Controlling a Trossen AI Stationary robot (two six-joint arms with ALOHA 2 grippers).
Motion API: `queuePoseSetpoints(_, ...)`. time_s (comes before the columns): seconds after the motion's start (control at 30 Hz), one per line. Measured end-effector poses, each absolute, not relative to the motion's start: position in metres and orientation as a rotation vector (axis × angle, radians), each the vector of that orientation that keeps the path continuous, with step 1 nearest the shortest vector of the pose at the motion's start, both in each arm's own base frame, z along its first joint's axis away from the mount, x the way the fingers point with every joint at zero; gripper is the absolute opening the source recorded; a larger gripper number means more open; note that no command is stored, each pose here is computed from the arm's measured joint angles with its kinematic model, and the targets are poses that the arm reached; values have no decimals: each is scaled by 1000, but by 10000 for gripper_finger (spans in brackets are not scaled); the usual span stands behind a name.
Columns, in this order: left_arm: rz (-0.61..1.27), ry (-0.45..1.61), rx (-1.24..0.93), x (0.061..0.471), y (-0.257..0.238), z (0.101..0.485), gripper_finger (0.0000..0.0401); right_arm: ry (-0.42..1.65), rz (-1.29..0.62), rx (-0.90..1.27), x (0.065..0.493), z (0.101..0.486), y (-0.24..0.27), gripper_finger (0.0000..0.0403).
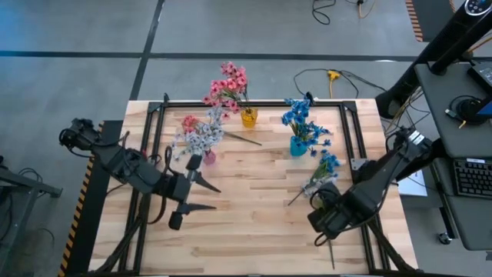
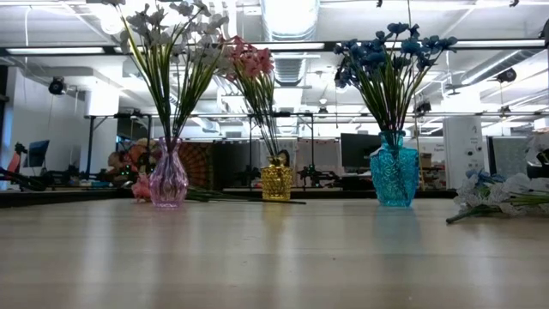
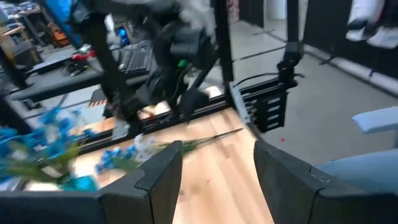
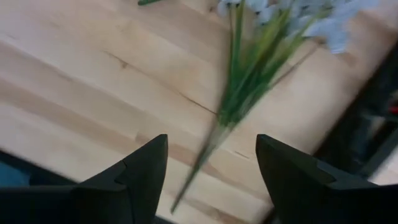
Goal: Sort flowers into vase by color
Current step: Put the white flowers into the purple vase
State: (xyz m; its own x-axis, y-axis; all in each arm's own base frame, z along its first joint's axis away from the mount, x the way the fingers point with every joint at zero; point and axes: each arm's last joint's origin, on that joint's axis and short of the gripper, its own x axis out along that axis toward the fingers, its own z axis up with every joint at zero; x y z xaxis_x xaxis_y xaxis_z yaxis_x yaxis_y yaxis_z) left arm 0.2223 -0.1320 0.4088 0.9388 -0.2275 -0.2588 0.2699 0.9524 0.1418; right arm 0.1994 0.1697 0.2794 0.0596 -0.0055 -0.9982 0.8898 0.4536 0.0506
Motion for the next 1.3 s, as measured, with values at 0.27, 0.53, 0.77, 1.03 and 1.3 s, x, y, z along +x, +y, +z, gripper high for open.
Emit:
queuePoseSetpoints(0.27,-409,259,162,252,-177,350,182,1357,-891,917,194,220,166,292)
queuePoseSetpoints(0.53,-410,277,173,277,-195,313,182,1358,-921,963,185,181,159,299)
queuePoseSetpoints(0.77,-411,263,191,285,-200,305,182,1354,-1008,958,174,158,150,287)
queuePoseSetpoints(1.03,-406,260,189,287,-199,305,182,1324,-963,1000,173,145,149,241)
queuePoseSetpoints(1.3,-405,265,181,287,-199,304,182,1315,-965,1016,173,143,149,150)
